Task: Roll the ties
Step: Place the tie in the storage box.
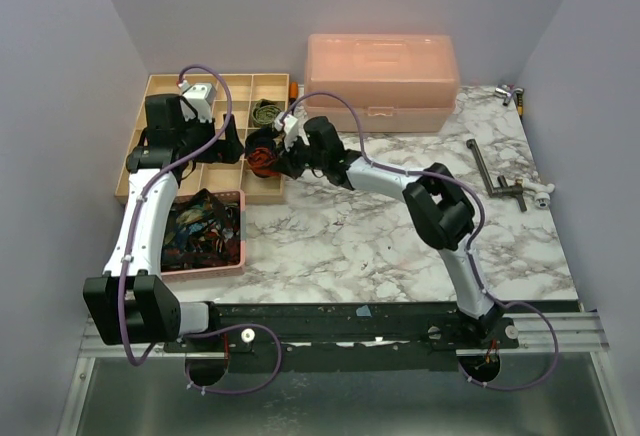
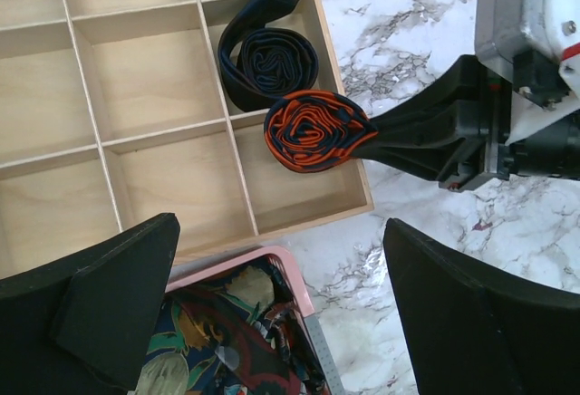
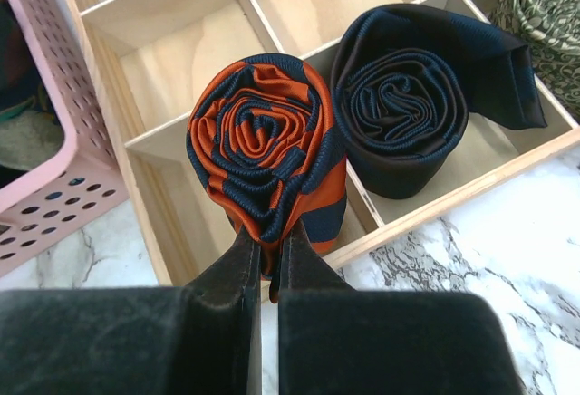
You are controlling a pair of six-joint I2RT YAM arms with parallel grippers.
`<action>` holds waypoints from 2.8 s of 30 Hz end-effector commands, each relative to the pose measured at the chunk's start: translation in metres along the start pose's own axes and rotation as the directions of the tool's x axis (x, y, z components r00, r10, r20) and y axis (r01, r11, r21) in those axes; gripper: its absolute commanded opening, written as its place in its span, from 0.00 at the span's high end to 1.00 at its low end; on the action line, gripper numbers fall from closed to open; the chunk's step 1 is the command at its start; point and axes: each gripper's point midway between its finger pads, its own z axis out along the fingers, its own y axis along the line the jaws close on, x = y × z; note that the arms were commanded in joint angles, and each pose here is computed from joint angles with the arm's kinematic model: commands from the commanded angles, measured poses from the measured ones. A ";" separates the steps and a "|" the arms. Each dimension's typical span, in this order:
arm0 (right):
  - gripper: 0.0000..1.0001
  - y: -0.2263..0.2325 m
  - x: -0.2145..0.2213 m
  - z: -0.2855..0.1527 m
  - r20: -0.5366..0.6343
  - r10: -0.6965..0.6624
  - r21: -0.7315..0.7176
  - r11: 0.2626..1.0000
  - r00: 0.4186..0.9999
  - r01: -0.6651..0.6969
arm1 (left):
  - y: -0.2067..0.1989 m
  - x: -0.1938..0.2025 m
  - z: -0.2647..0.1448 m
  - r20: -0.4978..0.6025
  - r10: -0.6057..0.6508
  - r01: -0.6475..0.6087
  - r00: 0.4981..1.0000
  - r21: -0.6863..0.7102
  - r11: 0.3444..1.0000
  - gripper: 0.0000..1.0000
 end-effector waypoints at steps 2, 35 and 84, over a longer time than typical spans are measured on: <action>0.99 -0.002 -0.001 0.017 0.032 -0.020 0.012 1.000 0.999 0.019 | -0.003 0.006 0.000 -0.045 -0.034 0.035 0.998 0.028 0.999 0.02; 0.76 0.023 0.076 0.028 -0.167 0.065 -0.027 0.997 0.984 -0.071 | -0.013 0.091 0.120 -0.376 0.100 -0.046 0.921 0.149 0.988 0.68; 0.00 -0.034 -0.024 -0.114 -0.244 -0.021 0.152 0.987 0.970 0.059 | -0.009 0.054 0.127 -0.395 0.264 -0.241 0.880 0.109 0.964 0.48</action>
